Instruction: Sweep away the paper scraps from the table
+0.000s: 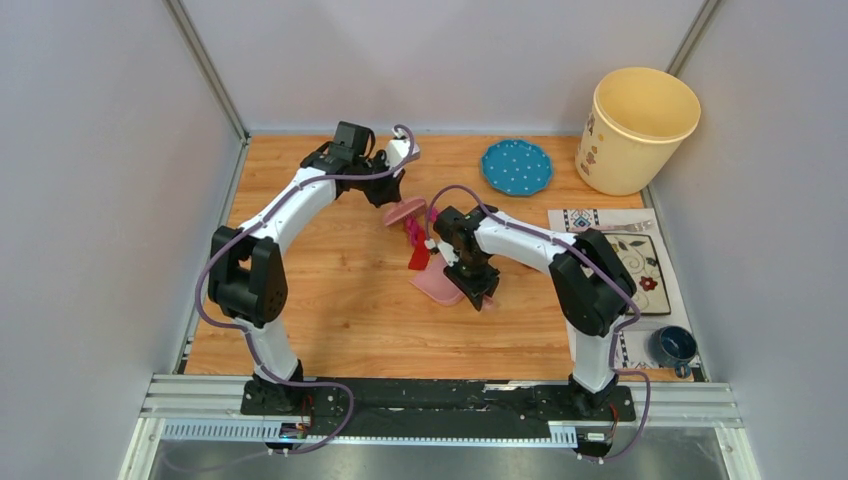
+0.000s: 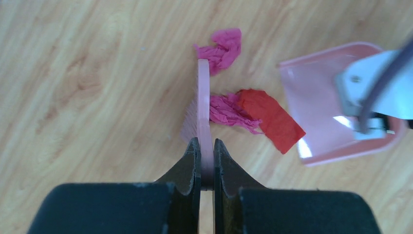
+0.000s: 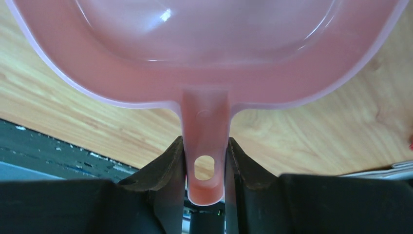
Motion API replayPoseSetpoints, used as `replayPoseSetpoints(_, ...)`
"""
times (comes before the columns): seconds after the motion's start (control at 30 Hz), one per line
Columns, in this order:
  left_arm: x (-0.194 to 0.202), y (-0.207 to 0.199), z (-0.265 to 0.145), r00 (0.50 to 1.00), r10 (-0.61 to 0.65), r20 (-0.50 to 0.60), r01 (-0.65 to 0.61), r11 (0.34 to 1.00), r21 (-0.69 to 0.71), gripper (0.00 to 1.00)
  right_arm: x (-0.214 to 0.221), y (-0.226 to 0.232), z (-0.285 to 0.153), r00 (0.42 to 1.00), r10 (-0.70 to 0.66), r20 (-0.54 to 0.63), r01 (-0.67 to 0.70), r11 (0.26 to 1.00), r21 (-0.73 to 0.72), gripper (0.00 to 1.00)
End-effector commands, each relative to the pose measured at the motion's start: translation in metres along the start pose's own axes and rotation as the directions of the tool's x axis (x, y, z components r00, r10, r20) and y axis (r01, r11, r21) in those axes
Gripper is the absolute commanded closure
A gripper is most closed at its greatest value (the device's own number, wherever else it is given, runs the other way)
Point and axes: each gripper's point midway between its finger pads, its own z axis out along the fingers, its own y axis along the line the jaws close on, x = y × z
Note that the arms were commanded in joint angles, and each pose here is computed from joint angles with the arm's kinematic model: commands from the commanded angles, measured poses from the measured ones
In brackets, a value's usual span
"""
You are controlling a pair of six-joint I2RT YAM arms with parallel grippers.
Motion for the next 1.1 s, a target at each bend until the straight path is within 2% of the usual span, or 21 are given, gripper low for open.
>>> replayPoseSetpoints(0.0, 0.003, -0.044, -0.021, 0.99, -0.126, -0.057, 0.131, 0.988, 0.081, 1.0, -0.039, -0.01, -0.005, 0.995, -0.012, 0.097, 0.01, 1.0, 0.02, 1.0)
replayPoseSetpoints(0.03, 0.012, -0.048, -0.023, 0.981, -0.166, -0.105, 0.175, 0.981, 0.081, 1.0, -0.042, -0.012, -0.002, 0.996, -0.012, 0.094, 0.009, 1.0, 0.025, 1.0)
replayPoseSetpoints(0.17, 0.012, -0.07, -0.032, 0.941, -0.307, -0.146, 0.326, 0.936, 0.13, 1.0, -0.057, -0.011, -0.002, 0.993, -0.02, 0.12, 0.018, 1.0, 0.015, 1.0)
replayPoseSetpoints(0.27, 0.0, -0.089, -0.04, 0.921, -0.371, -0.118, 0.387, 0.901, 0.193, 1.0, -0.063, -0.01, -0.004, 0.989, -0.023, 0.144, 0.021, 1.0, 0.013, 1.0)
replayPoseSetpoints(0.4, -0.016, -0.099, -0.05, 0.913, -0.4, -0.084, 0.408, 0.882, 0.234, 1.0, -0.068, -0.003, -0.012, 0.98, -0.043, 0.195, 0.048, 0.999, -0.019, 1.0)
replayPoseSetpoints(0.6, -0.027, -0.095, -0.06, 0.928, -0.369, -0.042, 0.37, 0.905, 0.211, 1.0, -0.07, 0.002, -0.029, 0.959, -0.09, 0.27, 0.103, 0.994, -0.033, 1.0)
replayPoseSetpoints(0.7, -0.025, -0.078, -0.065, 0.951, -0.308, -0.027, 0.309, 0.944, 0.114, 1.0, -0.064, 0.002, -0.032, 0.955, -0.115, 0.275, 0.127, 0.991, -0.028, 1.0)
replayPoseSetpoints(0.83, -0.03, -0.044, -0.083, 0.985, -0.172, 0.005, 0.172, 0.982, -0.083, 1.0, -0.056, 0.002, -0.035, 0.948, -0.135, 0.288, 0.149, 0.989, -0.024, 1.0)
replayPoseSetpoints(1.07, -0.036, -0.029, -0.102, 0.998, -0.07, -0.008, 0.067, 0.983, -0.17, 1.0, -0.054, 0.01, -0.055, 0.908, -0.187, 0.376, 0.212, 0.977, -0.028, 1.0)
